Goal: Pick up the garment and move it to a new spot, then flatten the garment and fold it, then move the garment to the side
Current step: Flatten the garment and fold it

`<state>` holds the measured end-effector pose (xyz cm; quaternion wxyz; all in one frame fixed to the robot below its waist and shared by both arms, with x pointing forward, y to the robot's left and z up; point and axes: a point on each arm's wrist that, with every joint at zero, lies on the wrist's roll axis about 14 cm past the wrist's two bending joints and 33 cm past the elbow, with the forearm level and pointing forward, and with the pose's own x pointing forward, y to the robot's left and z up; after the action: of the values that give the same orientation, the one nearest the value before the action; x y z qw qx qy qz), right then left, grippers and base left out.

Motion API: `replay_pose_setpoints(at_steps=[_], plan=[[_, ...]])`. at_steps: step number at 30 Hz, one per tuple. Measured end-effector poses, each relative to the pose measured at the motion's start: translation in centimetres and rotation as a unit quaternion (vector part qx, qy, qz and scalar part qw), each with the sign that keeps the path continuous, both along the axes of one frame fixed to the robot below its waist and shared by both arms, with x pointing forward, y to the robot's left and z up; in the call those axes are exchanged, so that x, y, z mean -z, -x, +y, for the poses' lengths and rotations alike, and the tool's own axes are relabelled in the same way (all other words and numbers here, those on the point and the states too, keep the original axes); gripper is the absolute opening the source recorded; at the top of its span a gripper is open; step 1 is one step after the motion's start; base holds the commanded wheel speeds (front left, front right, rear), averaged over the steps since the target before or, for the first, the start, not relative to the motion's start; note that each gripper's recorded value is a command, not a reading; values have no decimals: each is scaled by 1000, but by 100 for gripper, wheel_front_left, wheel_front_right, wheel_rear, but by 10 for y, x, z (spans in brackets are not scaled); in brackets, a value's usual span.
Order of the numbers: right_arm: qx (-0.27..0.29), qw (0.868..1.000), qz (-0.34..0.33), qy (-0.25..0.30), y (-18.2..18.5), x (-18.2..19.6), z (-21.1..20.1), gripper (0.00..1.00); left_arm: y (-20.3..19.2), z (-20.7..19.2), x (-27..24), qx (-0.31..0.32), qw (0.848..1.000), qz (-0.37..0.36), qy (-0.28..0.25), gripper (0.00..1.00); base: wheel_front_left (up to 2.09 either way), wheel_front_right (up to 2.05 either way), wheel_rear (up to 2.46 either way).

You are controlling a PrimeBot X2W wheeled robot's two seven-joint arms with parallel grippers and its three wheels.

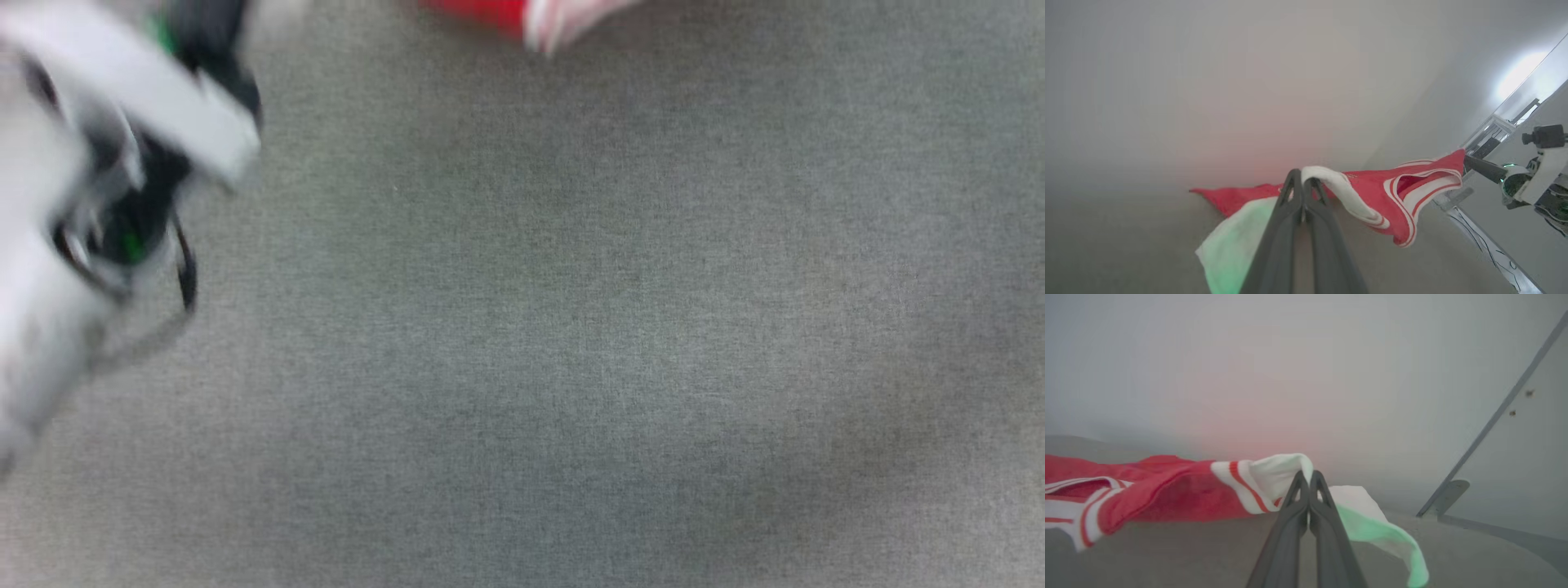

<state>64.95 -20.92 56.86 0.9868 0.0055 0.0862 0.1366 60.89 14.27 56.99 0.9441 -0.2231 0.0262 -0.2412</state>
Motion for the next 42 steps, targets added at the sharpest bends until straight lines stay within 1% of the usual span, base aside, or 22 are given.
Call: replay_pose_setpoints(at_steps=[2,6,12,18,23,26,30,32,35,38,42], plan=[[-13,999,46,10,23,31,-4,0,26,0,29,15,999,41,-7,0,0,0,0],[-36,991,130,0,79,80,-9,0,85,-1,76,43,992,116,-15,0,0,0,0],[-77,970,232,-9,164,125,-7,0,145,5,103,57,983,174,-21,0,0,0,0],[-103,950,294,-18,229,144,-4,0,188,7,112,75,975,209,-26,0,0,0,0],[-122,936,329,-26,271,149,0,0,216,16,114,81,969,231,-31,0,0,0,0],[-132,926,354,-29,297,152,1,0,232,23,116,79,965,250,-30,0,0,0,0],[-141,914,379,-33,320,153,0,0,250,27,118,84,959,269,-27,0,0,0,0],[-142,911,385,-36,326,153,0,0,253,28,117,84,959,270,-27,0,0,0,0],[-144,912,383,-38,326,154,3,0,255,28,121,85,959,270,-32,0,0,0,0],[-145,909,387,-43,325,160,11,0,255,22,130,90,958,272,-34,0,0,0,0],[-144,902,405,-40,321,174,20,0,250,-1,141,98,954,284,1,0,0,0,0]])
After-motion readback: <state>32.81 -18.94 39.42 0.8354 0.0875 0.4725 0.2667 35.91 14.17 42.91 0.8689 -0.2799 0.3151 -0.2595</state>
